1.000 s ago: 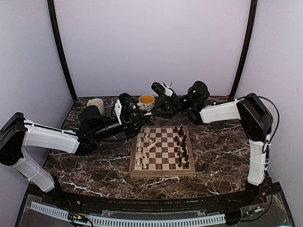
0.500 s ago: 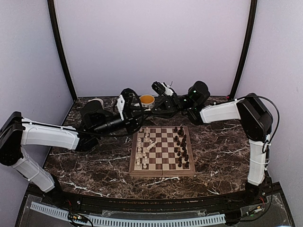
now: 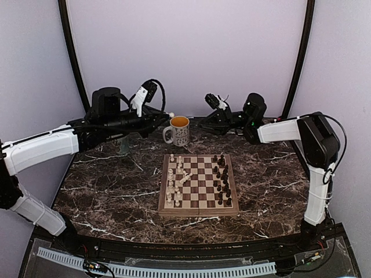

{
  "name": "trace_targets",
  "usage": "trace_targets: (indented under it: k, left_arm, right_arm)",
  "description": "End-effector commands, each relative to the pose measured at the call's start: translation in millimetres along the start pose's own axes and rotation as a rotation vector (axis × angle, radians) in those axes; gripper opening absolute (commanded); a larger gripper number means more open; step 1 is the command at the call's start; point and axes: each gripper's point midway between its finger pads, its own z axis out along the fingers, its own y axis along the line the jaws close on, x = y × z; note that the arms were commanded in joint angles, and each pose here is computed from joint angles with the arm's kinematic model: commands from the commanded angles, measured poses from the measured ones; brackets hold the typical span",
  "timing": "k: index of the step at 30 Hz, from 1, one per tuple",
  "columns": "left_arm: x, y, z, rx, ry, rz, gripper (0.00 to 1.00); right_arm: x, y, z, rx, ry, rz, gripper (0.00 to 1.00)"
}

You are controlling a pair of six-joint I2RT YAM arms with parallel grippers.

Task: Set up the chess pieces on the board
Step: Pass from the right arm to the left, then place the bishop on c1.

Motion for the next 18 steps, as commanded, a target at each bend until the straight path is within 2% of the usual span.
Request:
trace_targets:
  k: [1, 4, 6, 11, 18]
  left_arm:
    - [54.4, 22.8, -6.4, -0.078, 0.328, -0.088, 0.14]
    - [65.9, 37.4, -2.5, -0.105, 0.414, -0.134, 0.14]
    - [74.9, 38.9, 3.6, -0.092, 0.47, -0.162, 0.14]
    - [98.3, 51.2, 25.3, -0.053, 0.596, -0.2, 0.13]
    - [125.8, 54.1, 50.3, -0.004, 0.714, -0.217, 0.13]
  right_arm:
    - [-18.9, -3.8, -19.4, 0.086, -0.071, -0.01, 0.31]
    - [-23.8, -24.3, -29.6, 0.213, -0.092, 0.005, 0.33]
    - [-27.7, -34.5, -35.4, 0.345, -0.078, -0.086, 0.34]
    - [-18.1, -56.2, -58.5, 0.631, -0.036, -0.19, 0.34]
    - [15.6, -72.0, -94.9, 0.912, 0.059, -0.391, 0.37]
